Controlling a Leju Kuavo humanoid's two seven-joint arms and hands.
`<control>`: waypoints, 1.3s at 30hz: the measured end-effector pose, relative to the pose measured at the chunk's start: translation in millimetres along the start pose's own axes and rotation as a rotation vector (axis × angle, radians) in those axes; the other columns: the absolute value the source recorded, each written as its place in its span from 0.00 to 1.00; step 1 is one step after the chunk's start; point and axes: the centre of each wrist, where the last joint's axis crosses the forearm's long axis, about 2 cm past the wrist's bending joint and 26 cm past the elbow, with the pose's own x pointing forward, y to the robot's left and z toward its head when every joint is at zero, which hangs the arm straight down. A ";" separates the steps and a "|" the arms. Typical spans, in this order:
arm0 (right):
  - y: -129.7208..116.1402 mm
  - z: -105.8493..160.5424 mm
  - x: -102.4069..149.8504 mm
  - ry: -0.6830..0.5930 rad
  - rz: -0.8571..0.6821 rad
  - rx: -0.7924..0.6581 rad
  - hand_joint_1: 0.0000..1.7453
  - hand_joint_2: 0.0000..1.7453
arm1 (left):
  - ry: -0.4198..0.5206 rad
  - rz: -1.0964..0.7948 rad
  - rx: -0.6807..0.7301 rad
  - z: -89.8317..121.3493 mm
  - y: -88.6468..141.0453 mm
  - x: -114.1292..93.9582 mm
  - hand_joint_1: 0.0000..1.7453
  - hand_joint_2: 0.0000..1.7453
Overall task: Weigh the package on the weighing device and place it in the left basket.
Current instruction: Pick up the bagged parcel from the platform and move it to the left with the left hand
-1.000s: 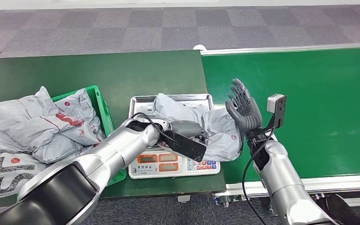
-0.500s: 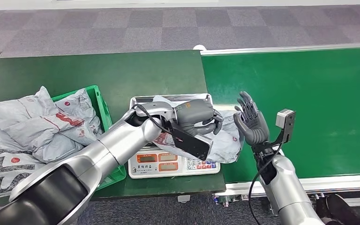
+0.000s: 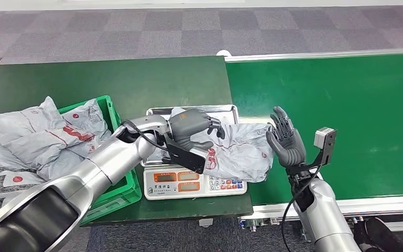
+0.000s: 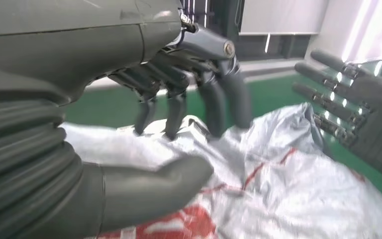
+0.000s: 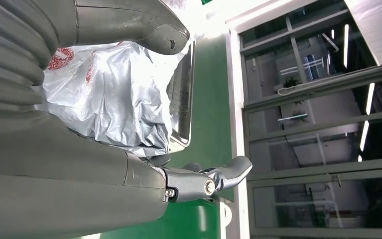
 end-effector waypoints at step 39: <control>-6.8 -5.9 3.7 -0.021 -0.038 0.004 0.00 1.00 | 0.191 -0.260 -0.261 -39.5 -41.2 7.8 0.00 1.00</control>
